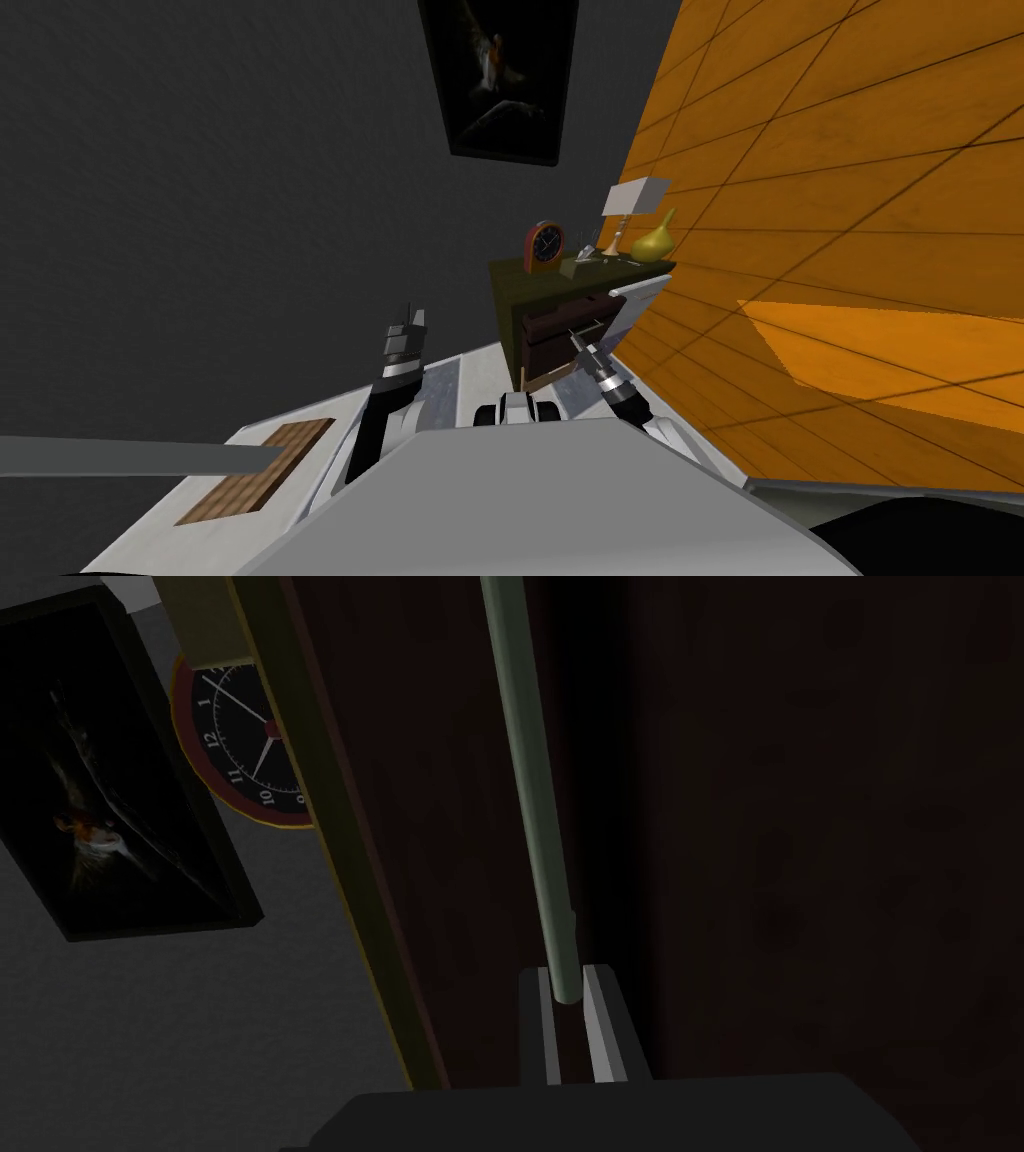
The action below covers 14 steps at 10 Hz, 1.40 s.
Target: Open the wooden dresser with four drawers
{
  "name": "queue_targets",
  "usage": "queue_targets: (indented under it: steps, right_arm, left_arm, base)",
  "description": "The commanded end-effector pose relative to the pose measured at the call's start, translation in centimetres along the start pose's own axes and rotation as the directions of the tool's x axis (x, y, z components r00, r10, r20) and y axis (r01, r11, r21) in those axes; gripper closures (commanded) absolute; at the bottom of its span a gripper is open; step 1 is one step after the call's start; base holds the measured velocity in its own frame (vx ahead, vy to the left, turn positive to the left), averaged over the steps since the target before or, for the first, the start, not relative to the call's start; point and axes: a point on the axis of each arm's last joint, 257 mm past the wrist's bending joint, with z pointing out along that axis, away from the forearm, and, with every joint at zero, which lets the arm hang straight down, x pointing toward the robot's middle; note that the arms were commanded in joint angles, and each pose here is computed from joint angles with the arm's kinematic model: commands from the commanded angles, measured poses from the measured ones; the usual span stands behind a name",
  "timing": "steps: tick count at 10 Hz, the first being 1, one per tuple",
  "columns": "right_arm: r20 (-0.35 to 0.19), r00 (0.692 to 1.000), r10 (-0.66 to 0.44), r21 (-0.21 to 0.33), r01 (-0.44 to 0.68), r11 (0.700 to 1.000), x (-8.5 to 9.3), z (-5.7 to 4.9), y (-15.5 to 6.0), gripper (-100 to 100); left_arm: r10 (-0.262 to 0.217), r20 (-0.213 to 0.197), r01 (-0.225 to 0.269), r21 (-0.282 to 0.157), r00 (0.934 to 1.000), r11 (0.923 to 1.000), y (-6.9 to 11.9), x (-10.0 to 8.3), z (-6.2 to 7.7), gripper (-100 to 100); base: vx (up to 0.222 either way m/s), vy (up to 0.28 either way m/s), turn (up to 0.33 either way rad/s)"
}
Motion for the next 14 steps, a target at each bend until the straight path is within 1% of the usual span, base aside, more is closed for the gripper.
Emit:
queue_targets:
  steps: [1, 2, 5, 6, 7, 14]
  right_arm:
    - [0.003, 1.000, 0.001, -0.004, -0.001, 1.000, 0.0, -0.2, 0.0, 100]
    - [0.008, 1.000, 0.002, -0.007, -0.002, 1.000, -0.2, -0.5, 0.0, 100]
    - [0.023, 1.000, 0.001, 0.002, -0.001, 1.000, -0.7, -0.7, -0.6, 100]
    - [0.017, 1.000, 0.005, -0.013, -0.005, 1.000, -0.6, -0.9, 0.0, 100]
    - [0.010, 1.000, 0.006, -0.020, -0.006, 1.000, -0.3, -1.3, -0.9, -100]
    - [-0.001, 1.000, 0.008, -0.017, -0.008, 1.000, 0.2, -2.1, -4.9, -100]
  left_arm:
    - [0.000, 0.000, 0.000, 0.000, 1.0000, 1.0000, 0.0, 0.0, 0.0, 0]
    - [0.000, 0.000, 0.000, 0.000, 1.0000, 1.0000, 0.0, 0.0, 0.0, 0]
    - [0.000, 0.000, 0.000, 0.000, 1.0000, 1.0000, 0.0, 0.0, 0.0, 0]
    - [0.000, 0.000, 0.000, 0.000, 1.0000, 1.0000, 0.0, 0.0, 0.0, 0]
    - [0.000, 0.000, 0.000, 0.000, 1.0000, 1.0000, 0.0, 0.0, 0.0, 0]
    - [0.000, 0.000, 0.000, 0.000, 1.0000, 1.0000, 0.0, 0.0, 0.0, 0]
  base:
    - [-0.086, -0.017, -0.008]
    - [-0.107, -0.044, -0.036]
    - [-0.196, -0.070, -0.042]
    - [-0.098, -0.038, 0.001]
    - [-0.014, 0.001, 0.025]
    - [0.016, 0.013, 0.021]
